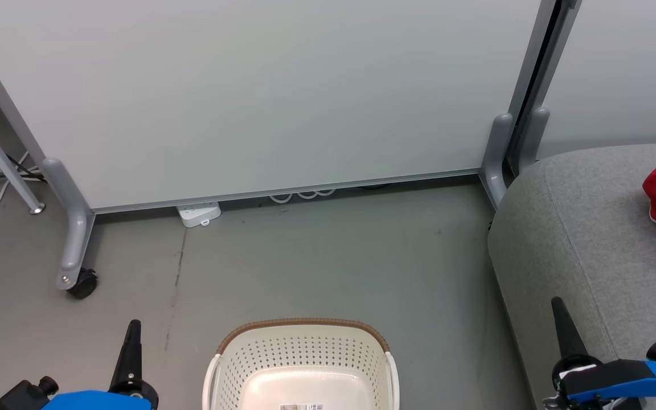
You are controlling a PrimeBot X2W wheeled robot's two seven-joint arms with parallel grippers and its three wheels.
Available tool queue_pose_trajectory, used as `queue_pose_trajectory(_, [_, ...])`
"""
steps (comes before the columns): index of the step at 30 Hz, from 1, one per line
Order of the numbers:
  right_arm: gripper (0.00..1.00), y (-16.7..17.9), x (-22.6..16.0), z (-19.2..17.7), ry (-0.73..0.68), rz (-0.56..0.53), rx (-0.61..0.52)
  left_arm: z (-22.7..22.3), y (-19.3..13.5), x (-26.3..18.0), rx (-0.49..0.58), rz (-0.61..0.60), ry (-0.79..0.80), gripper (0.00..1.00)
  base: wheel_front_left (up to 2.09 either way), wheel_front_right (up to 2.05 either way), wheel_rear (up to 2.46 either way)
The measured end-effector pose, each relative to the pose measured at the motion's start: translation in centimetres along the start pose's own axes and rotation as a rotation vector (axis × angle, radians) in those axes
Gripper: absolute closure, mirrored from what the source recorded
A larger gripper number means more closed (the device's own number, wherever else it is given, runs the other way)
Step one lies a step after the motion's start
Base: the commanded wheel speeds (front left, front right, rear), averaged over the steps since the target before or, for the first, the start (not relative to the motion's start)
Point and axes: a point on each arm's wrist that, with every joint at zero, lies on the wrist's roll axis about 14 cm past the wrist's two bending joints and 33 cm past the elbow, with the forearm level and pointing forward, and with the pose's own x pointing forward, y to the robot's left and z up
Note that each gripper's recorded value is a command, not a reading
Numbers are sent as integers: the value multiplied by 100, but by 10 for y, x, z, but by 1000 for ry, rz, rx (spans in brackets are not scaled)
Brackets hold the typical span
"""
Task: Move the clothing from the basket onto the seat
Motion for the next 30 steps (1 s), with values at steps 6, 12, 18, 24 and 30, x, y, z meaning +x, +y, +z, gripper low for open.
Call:
queue_pose_trajectory(6, [100, 2, 2, 3, -9, 7, 67, 2, -1, 1, -62, -2, -4, 100, 0, 0, 0])
queue_pose_trajectory(12, [100, 4, 4, 7, -18, 15, 131, 5, -3, 3, -119, -6, -6, 100, 0, 0, 0])
queue_pose_trajectory(18, [100, 5, 5, 9, -25, 20, 192, 7, -7, 6, -174, -17, -9, 100, 0, 0, 0])
queue_pose_trajectory(24, [100, 5, 5, 11, -29, 23, 242, 9, -8, 6, -218, -22, -10, 100, 0, 0, 0])
queue_pose_trajectory(30, [100, 6, 6, 14, -40, 29, 297, 12, -10, 8, -268, -31, -13, 100, 0, 0, 0])
